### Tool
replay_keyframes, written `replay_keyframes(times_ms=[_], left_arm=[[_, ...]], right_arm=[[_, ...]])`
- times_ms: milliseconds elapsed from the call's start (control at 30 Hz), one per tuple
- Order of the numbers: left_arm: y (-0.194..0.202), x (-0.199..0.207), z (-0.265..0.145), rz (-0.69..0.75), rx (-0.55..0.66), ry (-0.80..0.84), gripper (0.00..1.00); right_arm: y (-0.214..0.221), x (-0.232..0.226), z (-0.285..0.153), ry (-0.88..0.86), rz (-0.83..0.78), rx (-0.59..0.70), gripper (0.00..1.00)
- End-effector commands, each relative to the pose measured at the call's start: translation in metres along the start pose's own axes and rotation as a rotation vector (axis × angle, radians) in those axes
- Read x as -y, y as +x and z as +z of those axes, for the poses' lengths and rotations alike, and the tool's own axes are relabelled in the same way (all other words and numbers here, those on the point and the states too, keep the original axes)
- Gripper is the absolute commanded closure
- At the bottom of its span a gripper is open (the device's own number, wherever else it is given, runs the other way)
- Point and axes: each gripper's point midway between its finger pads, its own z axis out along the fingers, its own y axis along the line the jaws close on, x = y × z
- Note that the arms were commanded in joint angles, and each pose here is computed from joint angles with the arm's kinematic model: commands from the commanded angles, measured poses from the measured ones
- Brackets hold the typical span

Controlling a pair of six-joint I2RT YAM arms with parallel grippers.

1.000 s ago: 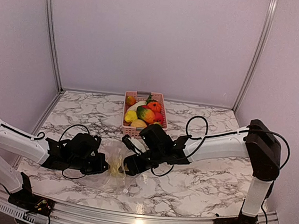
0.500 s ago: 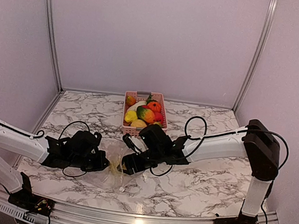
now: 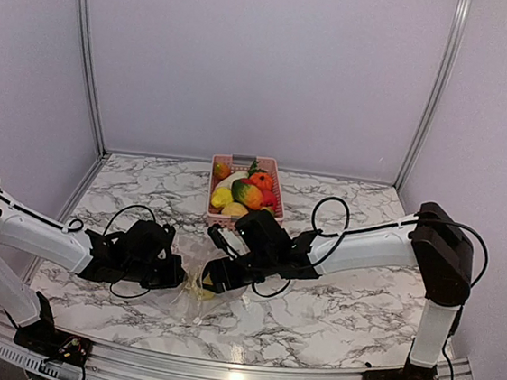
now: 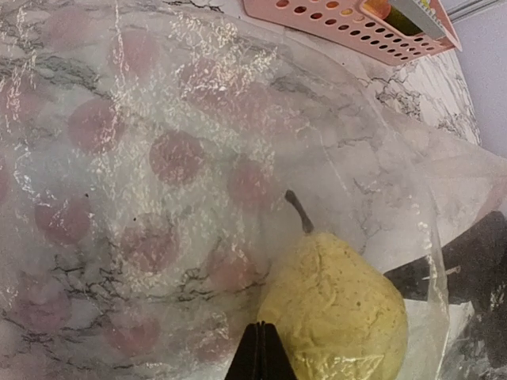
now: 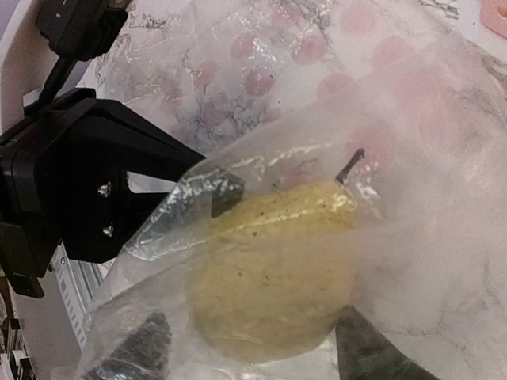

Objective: Open the zip-top bag and remove the fake food
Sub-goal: Pick up the fake fruit from the zipper food storage bag.

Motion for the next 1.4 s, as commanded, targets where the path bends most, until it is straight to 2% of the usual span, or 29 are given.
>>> replay_keyframes(times_ms=[0, 433, 733, 900, 1067, 1367], left_arm=[[0.001, 0.013, 0.005, 0.001, -0.015, 0.066, 1.00], [0.009, 0.022, 0.007, -0.010, -0.038, 0.125, 1.00], [0.014, 0.026, 0.010, -0.023, -0.051, 0.150, 1.00], [0.013, 0.003, 0.009, -0.040, -0.024, 0.045, 1.00], [0.018, -0.020, 0.009, -0.060, -0.019, -0.042, 1.00], [0.019, -0.031, 0.009, -0.084, -0.013, -0.066, 1.00]], right_arm=[[-0.009, -0.004, 0.008, 0.004, -0.009, 0.013, 0.31], [-0.007, 0.002, 0.020, 0.023, -0.028, -0.015, 0.24], [-0.007, 0.004, 0.025, 0.035, -0.031, -0.025, 0.25], [-0.007, 0.004, 0.020, 0.046, -0.035, -0.024, 0.36], [-0.006, 0.002, 0.009, 0.053, -0.054, -0.020, 0.28], [0.005, 0.008, 0.000, 0.086, -0.066, -0.042, 0.26]])
